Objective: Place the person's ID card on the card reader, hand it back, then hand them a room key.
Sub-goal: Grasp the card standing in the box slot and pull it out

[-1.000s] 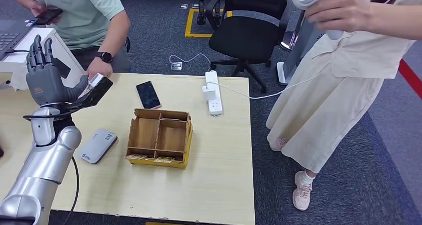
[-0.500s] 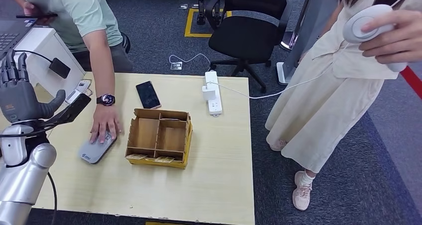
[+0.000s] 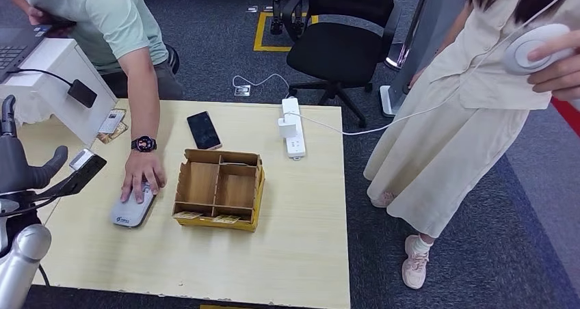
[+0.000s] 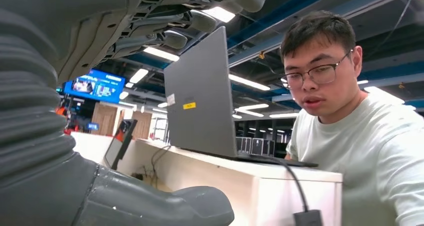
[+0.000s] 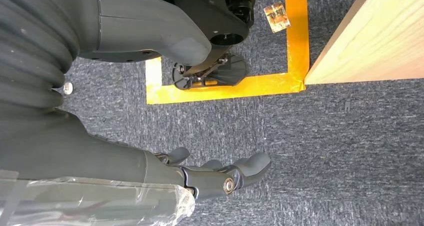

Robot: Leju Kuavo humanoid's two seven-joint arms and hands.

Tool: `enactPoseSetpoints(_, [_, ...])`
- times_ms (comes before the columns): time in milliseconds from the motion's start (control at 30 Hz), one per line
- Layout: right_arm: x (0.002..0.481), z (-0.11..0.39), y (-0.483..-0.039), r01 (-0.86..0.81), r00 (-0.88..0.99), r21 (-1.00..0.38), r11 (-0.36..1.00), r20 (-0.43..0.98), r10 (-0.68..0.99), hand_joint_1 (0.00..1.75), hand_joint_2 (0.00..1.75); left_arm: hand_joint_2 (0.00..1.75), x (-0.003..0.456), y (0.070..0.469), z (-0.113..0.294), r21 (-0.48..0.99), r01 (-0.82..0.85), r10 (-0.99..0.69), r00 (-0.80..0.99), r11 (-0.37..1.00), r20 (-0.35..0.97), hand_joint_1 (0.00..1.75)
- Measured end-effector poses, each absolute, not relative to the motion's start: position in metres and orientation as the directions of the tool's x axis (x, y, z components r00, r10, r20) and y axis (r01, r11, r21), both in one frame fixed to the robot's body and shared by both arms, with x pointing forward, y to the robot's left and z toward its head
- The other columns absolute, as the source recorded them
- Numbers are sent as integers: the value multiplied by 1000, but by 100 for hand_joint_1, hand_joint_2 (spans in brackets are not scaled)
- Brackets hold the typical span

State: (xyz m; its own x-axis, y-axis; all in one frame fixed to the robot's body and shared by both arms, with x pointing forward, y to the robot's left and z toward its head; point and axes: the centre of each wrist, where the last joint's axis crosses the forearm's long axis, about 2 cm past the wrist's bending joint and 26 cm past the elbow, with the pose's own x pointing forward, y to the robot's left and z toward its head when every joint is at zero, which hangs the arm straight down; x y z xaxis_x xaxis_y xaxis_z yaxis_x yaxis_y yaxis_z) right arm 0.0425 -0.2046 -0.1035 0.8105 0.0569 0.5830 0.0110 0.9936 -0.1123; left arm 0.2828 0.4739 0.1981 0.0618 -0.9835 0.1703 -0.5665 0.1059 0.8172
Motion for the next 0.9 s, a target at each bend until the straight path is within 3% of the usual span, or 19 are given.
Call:
enactPoseSetpoints(367, [46,-103,-207,46,798,-99,994,602,23,0,175,175,229,471,190,883,-468,-1000,-13,28,25,0])
enactPoseSetpoints(900, [50,-103,-210,77,791,-86,993,612,-8,0,175,175,183,440,178,930,-363,-989,-149,49,-6,0])
